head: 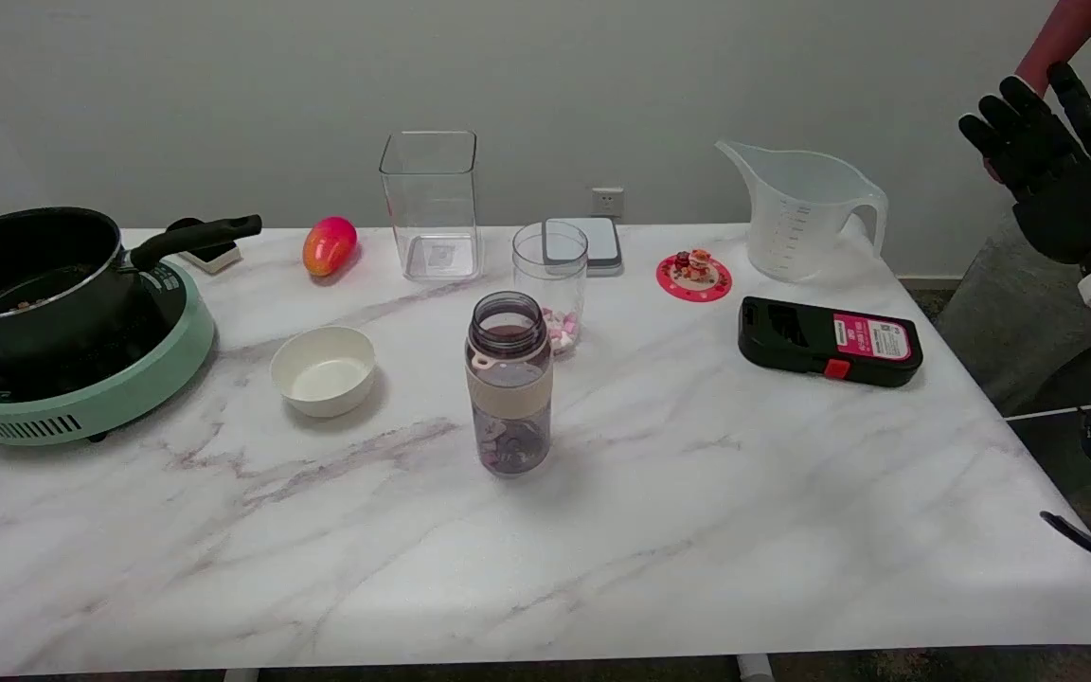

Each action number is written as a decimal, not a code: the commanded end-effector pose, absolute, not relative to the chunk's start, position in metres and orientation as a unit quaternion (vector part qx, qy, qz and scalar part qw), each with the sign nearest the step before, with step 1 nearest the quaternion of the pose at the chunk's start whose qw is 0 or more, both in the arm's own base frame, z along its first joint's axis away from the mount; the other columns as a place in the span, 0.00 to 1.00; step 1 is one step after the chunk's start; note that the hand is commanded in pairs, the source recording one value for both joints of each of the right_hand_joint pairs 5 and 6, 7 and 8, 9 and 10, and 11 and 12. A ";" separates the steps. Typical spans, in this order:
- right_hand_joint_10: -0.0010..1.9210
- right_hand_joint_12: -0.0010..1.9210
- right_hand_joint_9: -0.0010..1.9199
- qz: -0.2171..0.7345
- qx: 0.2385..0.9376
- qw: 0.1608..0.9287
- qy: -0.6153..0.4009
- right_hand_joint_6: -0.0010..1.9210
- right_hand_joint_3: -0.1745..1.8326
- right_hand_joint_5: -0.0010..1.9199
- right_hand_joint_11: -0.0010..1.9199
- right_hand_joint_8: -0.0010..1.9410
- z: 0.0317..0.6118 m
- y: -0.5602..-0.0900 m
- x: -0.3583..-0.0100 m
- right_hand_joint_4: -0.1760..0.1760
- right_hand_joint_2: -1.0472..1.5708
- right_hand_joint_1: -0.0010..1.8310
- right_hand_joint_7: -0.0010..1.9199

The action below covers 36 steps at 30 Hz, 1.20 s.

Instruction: Pick up the measuring cup.

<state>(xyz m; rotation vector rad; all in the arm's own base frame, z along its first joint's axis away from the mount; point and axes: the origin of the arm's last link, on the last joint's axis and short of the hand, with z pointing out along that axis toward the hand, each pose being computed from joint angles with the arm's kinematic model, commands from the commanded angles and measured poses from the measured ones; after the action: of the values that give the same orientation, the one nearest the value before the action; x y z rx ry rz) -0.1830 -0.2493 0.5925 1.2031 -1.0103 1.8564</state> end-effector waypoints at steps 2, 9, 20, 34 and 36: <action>0.22 0.26 0.22 0.748 0.411 0.290 -0.434 0.01 0.55 0.01 0.26 0.19 0.594 -0.254 -0.206 0.50 0.20 0.60 0.19; 0.23 0.26 0.23 0.759 0.404 0.257 -0.441 0.00 0.52 0.00 0.26 0.19 0.578 -0.269 -0.211 0.50 0.23 0.59 0.19; 0.22 0.24 0.22 0.689 0.417 0.266 -0.529 0.00 0.52 0.00 0.24 0.18 0.549 -0.300 -0.213 0.50 0.21 0.60 0.18; 0.21 0.24 0.21 0.518 0.564 0.358 -0.535 0.00 0.57 0.00 0.24 0.17 0.462 -0.372 -0.206 0.50 0.17 0.66 0.17; 0.21 0.24 0.21 0.482 0.599 0.381 -0.514 0.00 0.60 0.00 0.24 0.17 0.452 -0.379 -0.206 0.50 0.15 0.67 0.17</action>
<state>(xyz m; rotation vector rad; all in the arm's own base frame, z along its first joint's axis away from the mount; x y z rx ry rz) -0.2106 -0.3154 0.5316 1.1935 -1.4176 1.7798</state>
